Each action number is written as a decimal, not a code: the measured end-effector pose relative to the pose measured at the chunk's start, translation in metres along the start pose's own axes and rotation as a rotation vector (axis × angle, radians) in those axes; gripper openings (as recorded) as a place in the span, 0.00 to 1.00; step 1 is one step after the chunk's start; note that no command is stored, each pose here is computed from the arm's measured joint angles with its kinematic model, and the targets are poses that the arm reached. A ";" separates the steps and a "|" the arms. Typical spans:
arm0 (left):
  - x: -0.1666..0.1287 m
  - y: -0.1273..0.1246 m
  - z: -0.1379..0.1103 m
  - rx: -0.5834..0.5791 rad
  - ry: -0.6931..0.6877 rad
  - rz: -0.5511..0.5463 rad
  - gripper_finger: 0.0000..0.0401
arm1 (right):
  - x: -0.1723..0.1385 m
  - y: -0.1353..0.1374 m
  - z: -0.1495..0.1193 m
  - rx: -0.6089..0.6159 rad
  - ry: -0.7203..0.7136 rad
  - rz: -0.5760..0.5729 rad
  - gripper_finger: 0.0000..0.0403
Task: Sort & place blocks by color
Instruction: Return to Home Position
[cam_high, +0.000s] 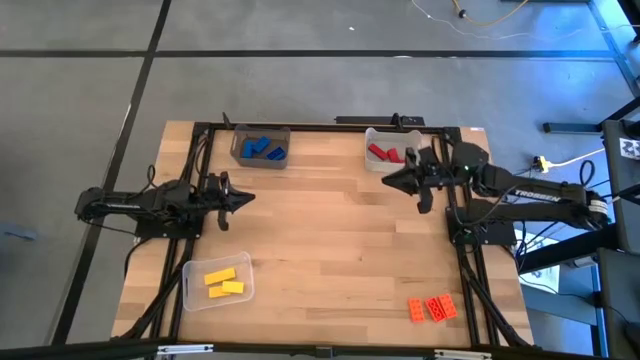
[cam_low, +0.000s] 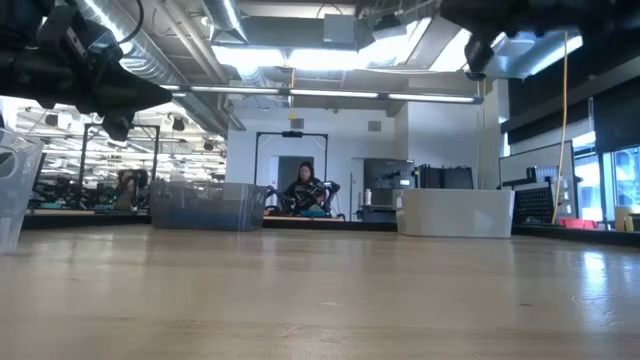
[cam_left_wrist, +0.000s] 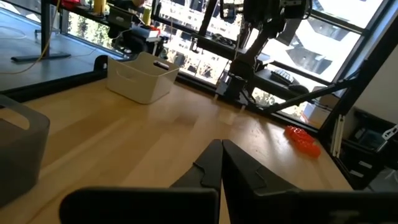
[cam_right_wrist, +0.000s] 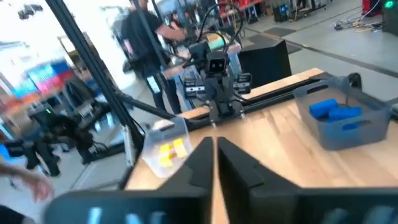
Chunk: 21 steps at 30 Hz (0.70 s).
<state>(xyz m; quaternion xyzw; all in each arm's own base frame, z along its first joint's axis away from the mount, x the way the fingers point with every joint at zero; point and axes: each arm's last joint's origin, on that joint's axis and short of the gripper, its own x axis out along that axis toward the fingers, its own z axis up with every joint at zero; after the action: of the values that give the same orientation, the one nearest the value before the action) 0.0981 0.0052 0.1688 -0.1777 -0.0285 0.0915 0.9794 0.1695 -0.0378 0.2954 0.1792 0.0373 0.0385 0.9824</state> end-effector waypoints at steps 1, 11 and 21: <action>0.000 0.000 0.000 0.000 0.000 0.000 0.00 | -0.004 -0.001 -0.007 0.012 -0.014 0.006 0.05; 0.000 0.000 0.000 0.000 0.000 0.001 0.00 | -0.008 0.015 -0.083 0.160 -0.125 -0.036 0.00; 0.000 0.000 0.000 0.000 0.000 0.001 0.00 | -0.027 0.019 -0.086 0.099 -0.071 -0.052 0.00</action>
<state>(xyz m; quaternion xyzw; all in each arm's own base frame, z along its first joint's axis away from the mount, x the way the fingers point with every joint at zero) 0.0981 0.0052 0.1687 -0.1774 -0.0284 0.0922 0.9794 0.1343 0.0078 0.2232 0.2279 0.0087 0.0045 0.9736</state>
